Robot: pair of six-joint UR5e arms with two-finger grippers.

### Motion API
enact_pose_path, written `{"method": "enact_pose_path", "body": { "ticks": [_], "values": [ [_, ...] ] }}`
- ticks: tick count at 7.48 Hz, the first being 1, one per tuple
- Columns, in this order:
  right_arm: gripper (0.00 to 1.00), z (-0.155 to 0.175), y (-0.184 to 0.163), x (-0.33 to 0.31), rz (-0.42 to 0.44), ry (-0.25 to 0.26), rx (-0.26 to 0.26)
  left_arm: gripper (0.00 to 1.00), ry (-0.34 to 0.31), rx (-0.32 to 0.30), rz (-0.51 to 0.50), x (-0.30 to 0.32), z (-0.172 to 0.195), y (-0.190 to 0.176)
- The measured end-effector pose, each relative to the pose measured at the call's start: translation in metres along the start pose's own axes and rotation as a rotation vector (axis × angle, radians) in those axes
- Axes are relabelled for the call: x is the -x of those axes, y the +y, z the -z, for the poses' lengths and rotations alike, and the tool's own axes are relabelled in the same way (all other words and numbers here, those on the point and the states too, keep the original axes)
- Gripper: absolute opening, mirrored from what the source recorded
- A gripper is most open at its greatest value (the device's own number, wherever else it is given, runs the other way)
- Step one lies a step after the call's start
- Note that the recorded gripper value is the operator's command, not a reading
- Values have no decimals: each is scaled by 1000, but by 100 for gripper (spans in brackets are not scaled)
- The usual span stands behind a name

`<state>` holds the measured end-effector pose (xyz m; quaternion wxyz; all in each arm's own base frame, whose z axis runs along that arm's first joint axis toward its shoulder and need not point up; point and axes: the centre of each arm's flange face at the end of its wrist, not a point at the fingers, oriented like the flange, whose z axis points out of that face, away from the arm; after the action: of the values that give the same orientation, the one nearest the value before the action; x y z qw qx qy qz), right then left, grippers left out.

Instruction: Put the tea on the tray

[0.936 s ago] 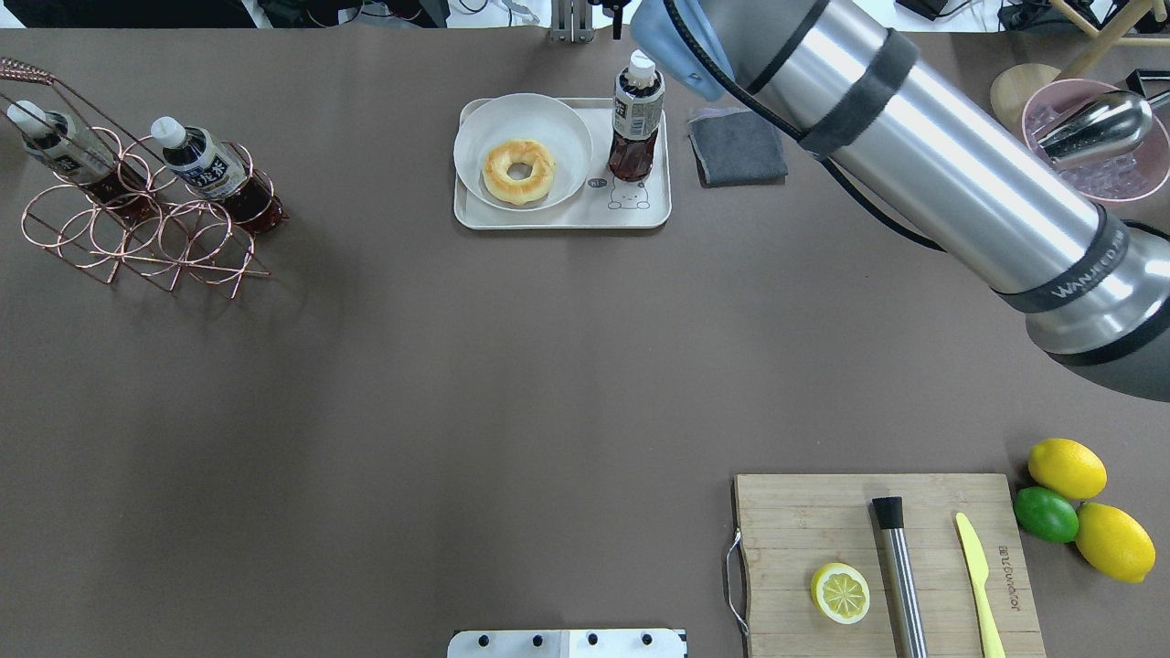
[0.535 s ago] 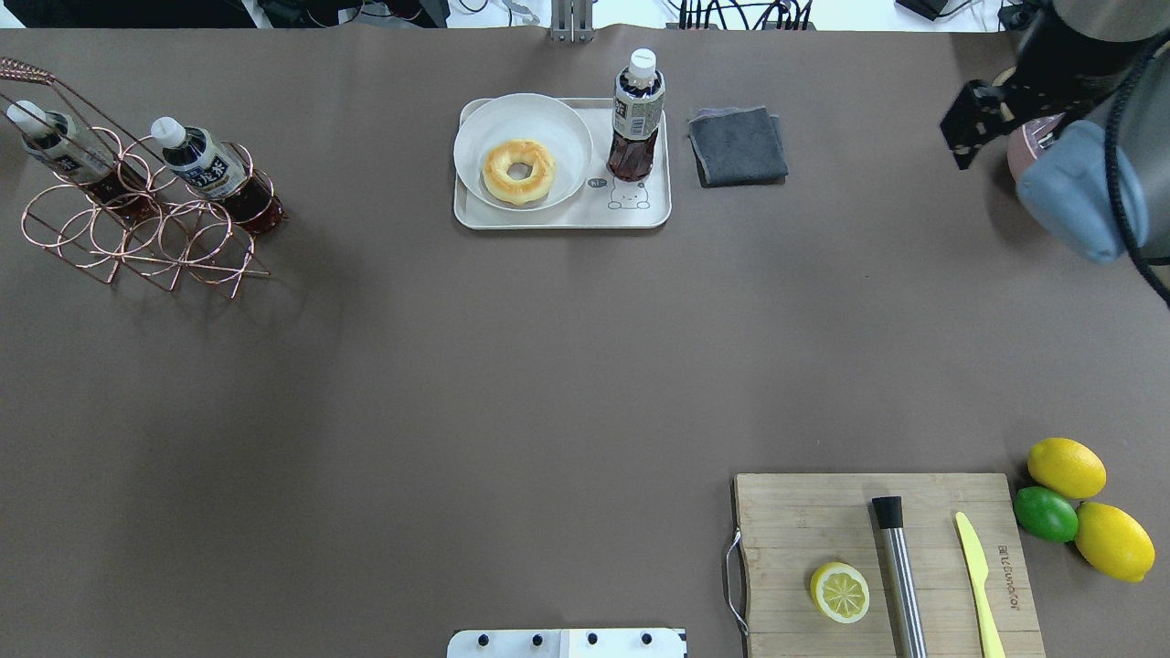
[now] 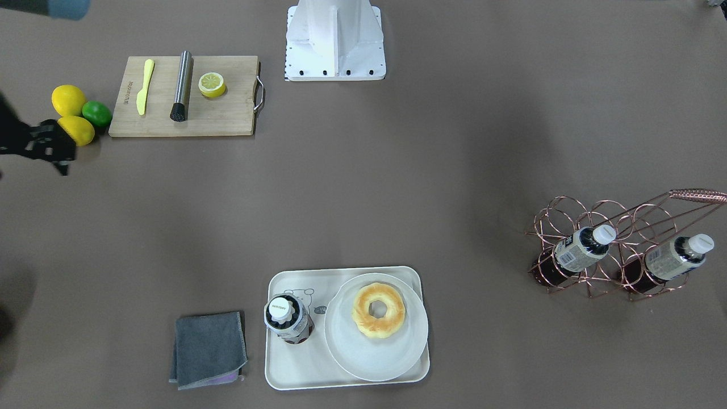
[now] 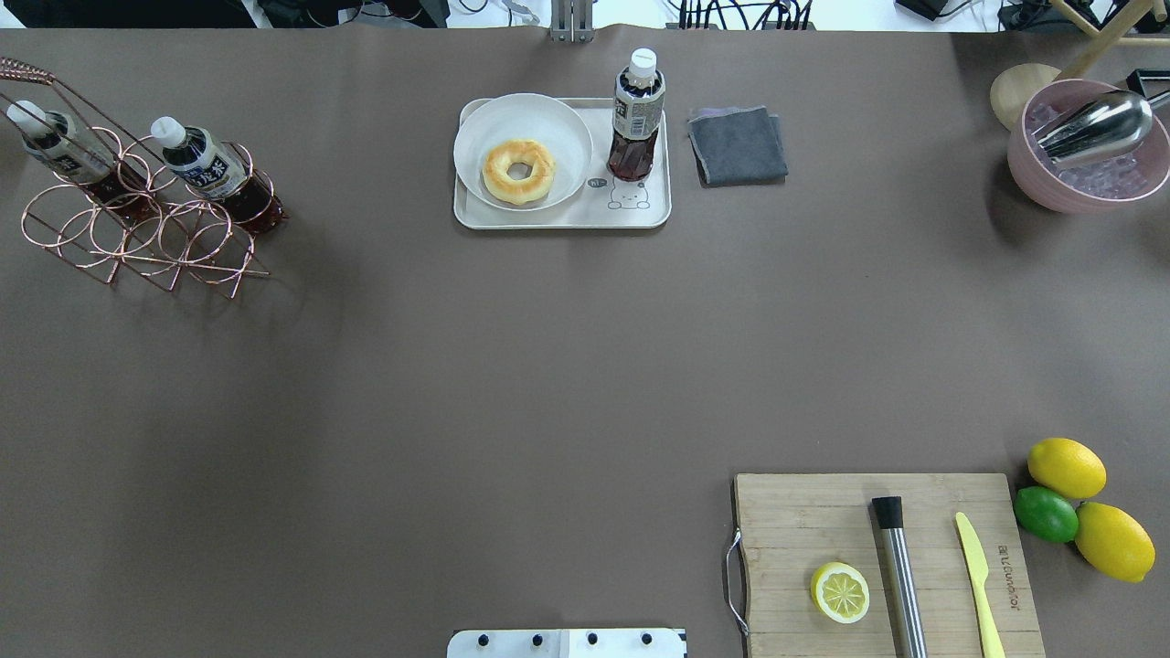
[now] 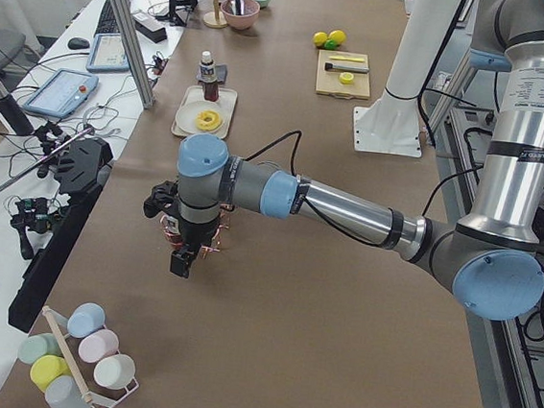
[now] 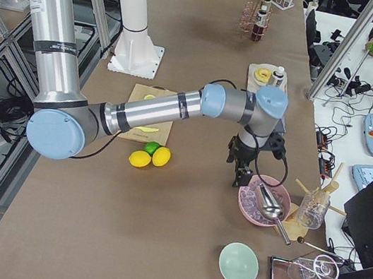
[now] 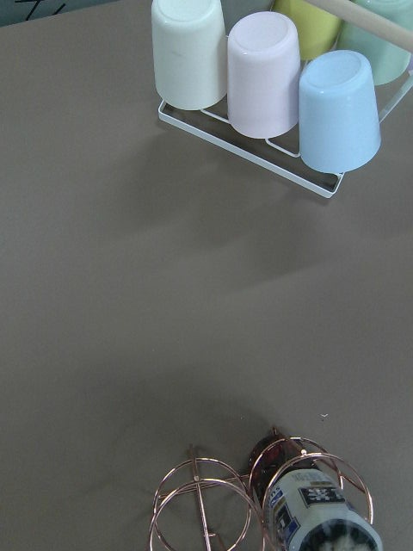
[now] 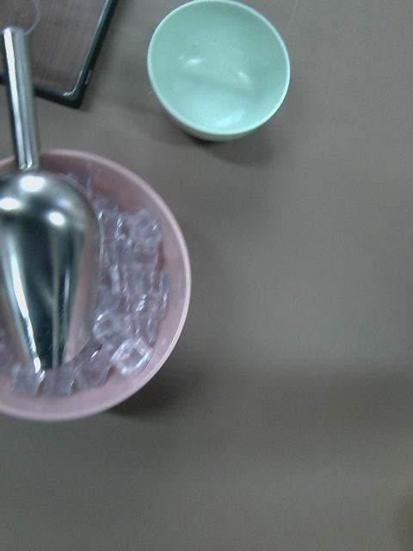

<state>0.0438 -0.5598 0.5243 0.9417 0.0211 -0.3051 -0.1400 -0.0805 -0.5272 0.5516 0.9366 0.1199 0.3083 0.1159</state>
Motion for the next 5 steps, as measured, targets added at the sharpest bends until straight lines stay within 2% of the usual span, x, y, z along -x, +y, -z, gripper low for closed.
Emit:
{"method": "enact_pose_path", "body": {
  "ticks": [2,3,5],
  "values": [
    [100,-25,47,-93,-14,-48,23,98,3,13,10,4,-6,6],
    [100,-32,65,-112,-35,-60,28,98,4,22,18,6,-9,12],
    [100,-34,76,-121,-68,-84,19,98,11,59,56,17,-25,43]
  ]
}}
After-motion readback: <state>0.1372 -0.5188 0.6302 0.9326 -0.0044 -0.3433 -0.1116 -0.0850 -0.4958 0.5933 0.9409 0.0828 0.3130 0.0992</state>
